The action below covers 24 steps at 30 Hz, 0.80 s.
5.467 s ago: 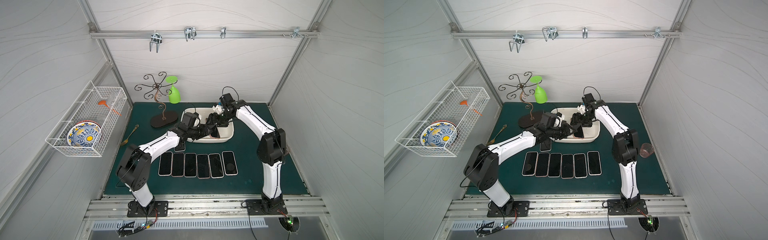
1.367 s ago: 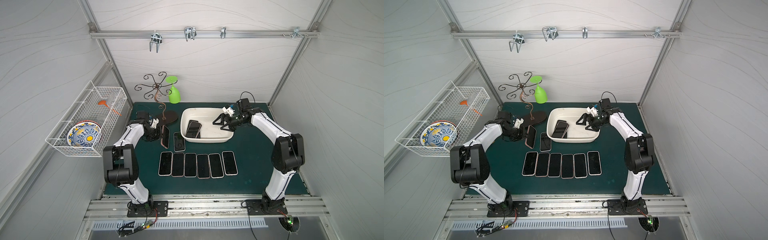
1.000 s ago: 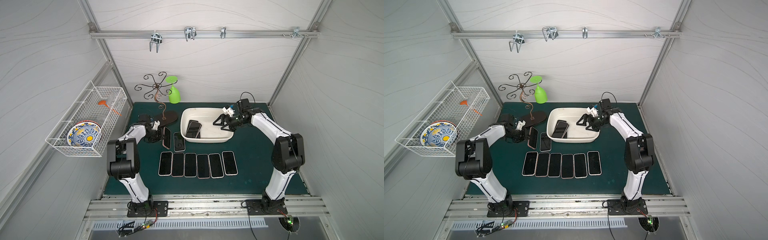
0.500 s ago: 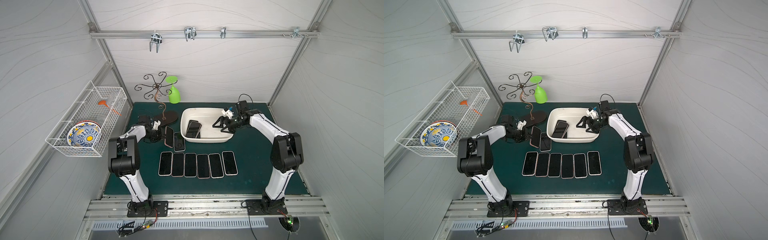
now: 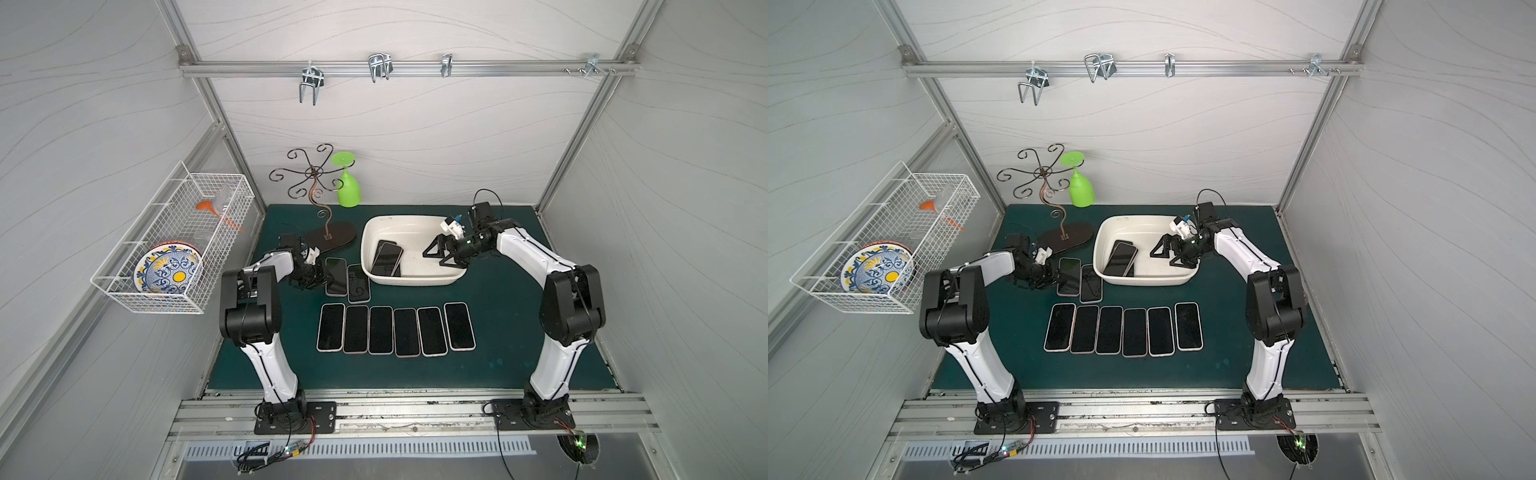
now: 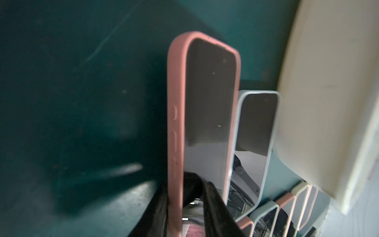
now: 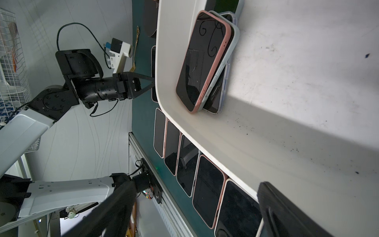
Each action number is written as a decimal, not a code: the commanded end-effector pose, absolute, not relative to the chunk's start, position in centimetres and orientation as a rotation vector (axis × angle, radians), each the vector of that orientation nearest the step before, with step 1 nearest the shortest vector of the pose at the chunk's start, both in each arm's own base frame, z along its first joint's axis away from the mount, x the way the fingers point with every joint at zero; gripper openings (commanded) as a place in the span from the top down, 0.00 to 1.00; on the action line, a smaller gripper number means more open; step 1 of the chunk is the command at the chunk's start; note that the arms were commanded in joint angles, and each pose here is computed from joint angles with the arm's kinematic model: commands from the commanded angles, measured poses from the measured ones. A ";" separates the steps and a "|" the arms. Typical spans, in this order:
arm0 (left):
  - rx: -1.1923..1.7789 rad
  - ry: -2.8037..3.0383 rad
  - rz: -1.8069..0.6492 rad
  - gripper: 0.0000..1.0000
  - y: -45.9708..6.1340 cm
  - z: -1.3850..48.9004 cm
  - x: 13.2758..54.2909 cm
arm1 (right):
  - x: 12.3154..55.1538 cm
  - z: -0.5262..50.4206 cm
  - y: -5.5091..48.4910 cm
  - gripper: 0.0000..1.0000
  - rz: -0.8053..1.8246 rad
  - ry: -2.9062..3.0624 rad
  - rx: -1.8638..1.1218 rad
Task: Take the phone out of the storage box
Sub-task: Place the phone at the center of the board.
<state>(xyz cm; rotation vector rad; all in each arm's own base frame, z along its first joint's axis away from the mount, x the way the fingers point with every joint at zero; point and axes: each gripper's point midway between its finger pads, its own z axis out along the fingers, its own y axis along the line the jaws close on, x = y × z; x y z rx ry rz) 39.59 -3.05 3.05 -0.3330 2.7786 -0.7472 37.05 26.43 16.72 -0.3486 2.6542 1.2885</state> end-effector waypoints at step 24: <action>-0.122 2.508 -0.253 0.40 -4.4 19.6 39.2 | 35.8 17.3 27.1 0.01 1.170 2.686 -0.359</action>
